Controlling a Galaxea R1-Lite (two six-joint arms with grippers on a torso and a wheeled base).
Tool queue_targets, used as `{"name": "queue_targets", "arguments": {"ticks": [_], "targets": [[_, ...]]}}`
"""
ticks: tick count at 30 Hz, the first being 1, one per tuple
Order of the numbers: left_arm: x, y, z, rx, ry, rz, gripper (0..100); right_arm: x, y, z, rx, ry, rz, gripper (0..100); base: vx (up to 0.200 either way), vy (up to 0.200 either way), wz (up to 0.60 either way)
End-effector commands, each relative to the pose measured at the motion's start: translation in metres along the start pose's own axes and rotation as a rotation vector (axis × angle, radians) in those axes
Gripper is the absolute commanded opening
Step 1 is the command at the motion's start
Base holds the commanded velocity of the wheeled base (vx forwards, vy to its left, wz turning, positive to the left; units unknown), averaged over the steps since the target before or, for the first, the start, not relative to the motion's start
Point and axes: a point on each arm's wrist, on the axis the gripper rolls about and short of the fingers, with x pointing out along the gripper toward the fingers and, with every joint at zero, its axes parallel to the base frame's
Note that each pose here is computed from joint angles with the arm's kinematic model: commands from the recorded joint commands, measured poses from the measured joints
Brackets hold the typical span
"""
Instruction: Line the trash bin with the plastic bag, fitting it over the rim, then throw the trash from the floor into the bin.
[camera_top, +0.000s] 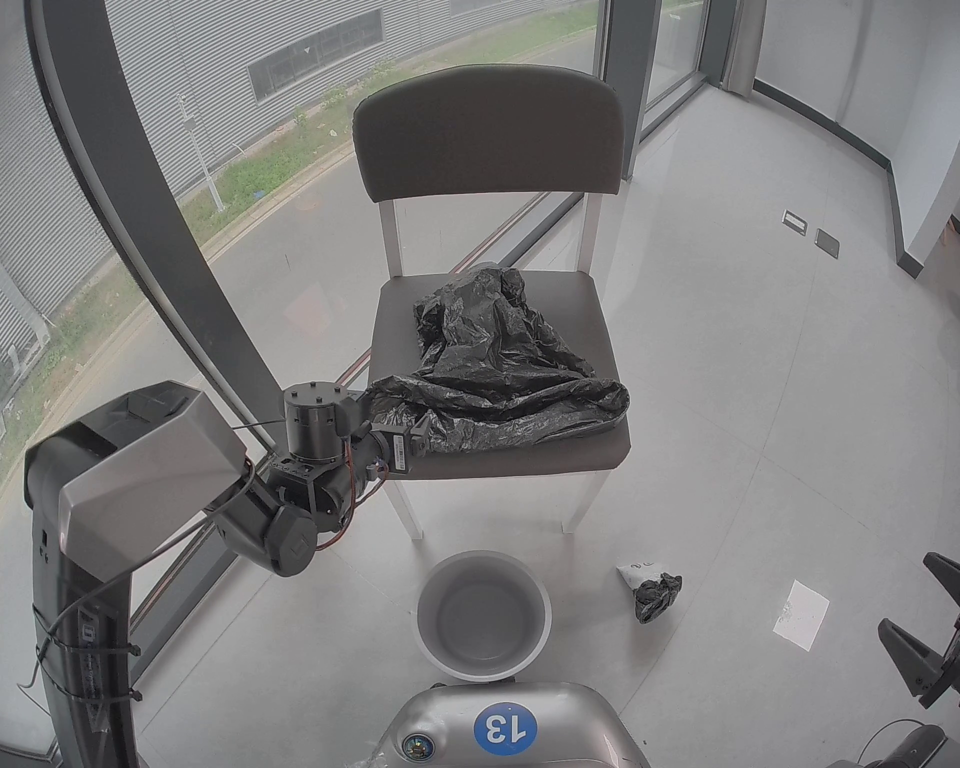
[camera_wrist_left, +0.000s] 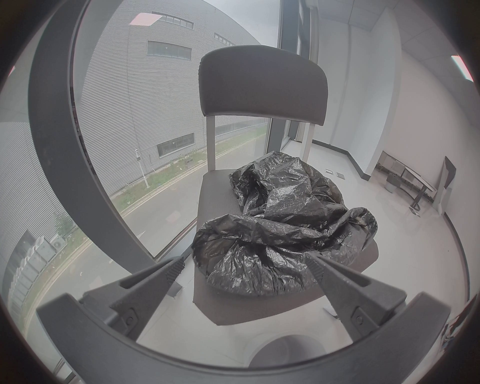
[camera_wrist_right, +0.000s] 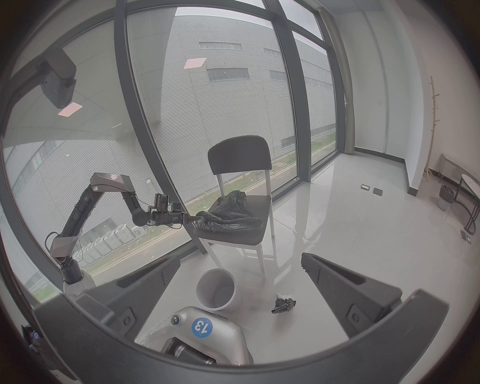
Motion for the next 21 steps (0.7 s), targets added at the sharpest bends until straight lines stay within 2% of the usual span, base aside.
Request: {"name": "queue_targets", "arguments": {"ticks": [1, 11, 18, 21], "targets": [[0.016, -0.006, -0.012, 0.001, -0.011, -0.005, 100, -0.003, 0.001, -0.002, -0.004, -0.017, 0.004, 100, 0.0, 0.0, 0.0], [0.028, -0.002, -0.021, 0.004, -0.015, 0.006, 100, -0.008, 0.003, -0.002, -0.013, -0.047, 0.033, 100, 0.0, 0.0, 0.0], [0.044, -0.003, -0.018, -0.001, -0.058, 0.008, 100, -0.011, 0.003, -0.002, -0.017, -0.068, 0.035, 100, 0.0, 0.0, 0.0], [0.052, 0.004, -0.02, 0.04, -0.069, 0.027, 100, -0.013, 0.004, -0.003, -0.017, -0.071, 0.032, 100, 0.0, 0.0, 0.0]]}}
